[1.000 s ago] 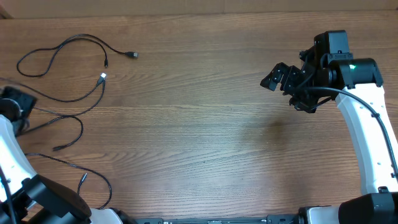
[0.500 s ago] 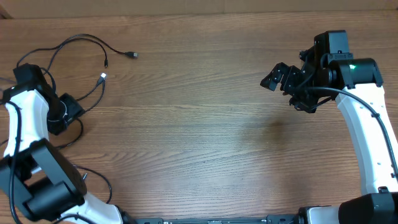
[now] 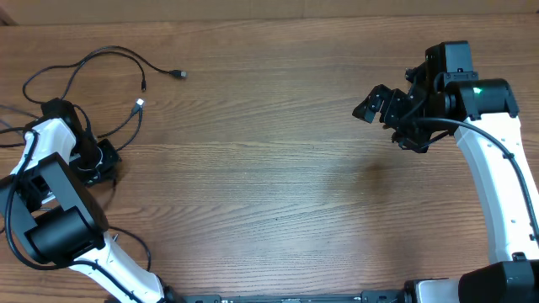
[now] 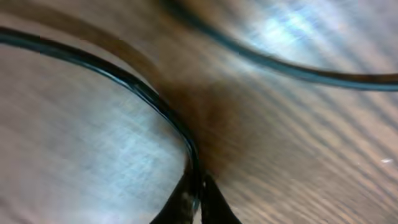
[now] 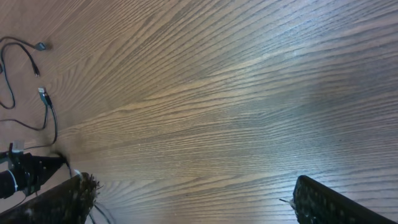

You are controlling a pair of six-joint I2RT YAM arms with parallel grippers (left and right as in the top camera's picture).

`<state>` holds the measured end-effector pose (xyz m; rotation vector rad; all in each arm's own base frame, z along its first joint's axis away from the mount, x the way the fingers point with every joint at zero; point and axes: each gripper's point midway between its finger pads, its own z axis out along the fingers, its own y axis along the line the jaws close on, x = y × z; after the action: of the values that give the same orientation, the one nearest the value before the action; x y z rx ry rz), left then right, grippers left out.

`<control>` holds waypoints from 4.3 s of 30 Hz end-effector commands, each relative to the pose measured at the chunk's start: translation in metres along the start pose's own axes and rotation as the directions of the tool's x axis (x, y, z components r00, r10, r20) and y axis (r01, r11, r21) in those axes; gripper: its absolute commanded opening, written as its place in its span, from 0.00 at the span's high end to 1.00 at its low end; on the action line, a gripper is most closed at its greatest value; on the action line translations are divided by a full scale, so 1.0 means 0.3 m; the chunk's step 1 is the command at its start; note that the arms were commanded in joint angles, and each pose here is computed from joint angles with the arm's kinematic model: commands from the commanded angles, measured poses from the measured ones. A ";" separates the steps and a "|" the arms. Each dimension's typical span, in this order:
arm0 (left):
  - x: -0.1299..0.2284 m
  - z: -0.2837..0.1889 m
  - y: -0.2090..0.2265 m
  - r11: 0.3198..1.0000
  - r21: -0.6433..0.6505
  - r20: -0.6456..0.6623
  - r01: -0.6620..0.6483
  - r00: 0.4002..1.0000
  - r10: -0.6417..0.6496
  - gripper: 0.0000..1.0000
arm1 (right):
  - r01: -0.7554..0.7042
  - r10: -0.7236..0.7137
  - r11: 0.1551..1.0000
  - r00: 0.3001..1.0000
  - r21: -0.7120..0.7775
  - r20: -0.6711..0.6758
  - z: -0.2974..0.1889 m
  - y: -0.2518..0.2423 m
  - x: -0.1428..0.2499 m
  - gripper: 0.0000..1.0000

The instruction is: Untangle cables

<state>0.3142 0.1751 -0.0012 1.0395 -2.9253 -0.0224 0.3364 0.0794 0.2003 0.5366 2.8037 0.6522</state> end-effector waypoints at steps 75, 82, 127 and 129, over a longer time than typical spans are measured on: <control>0.345 0.010 0.304 0.637 0.210 0.119 0.742 0.627 -0.770 0.17 | -0.004 0.004 1.000 1.000 0.006 0.010 -0.003 -0.004 -0.008 0.00; 0.370 0.124 0.302 0.637 0.135 0.044 0.759 0.637 -0.769 0.67 | -0.004 0.004 1.000 1.000 0.006 0.010 -0.003 -0.004 -0.008 0.00; 0.411 -0.633 -0.532 0.819 0.331 0.462 -0.469 0.837 0.293 0.01 | -0.004 0.004 1.000 1.000 0.006 0.010 -0.003 -0.004 -0.008 0.00; 0.464 -0.630 -0.582 0.804 0.259 0.487 -0.535 0.791 0.370 0.00 | -0.004 0.004 1.000 1.000 0.006 0.010 -0.003 -0.004 -0.008 0.00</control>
<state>0.3259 -0.0340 0.1770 0.5268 -3.4755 0.6520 0.3363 0.0796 0.2003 0.5356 2.8043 0.6527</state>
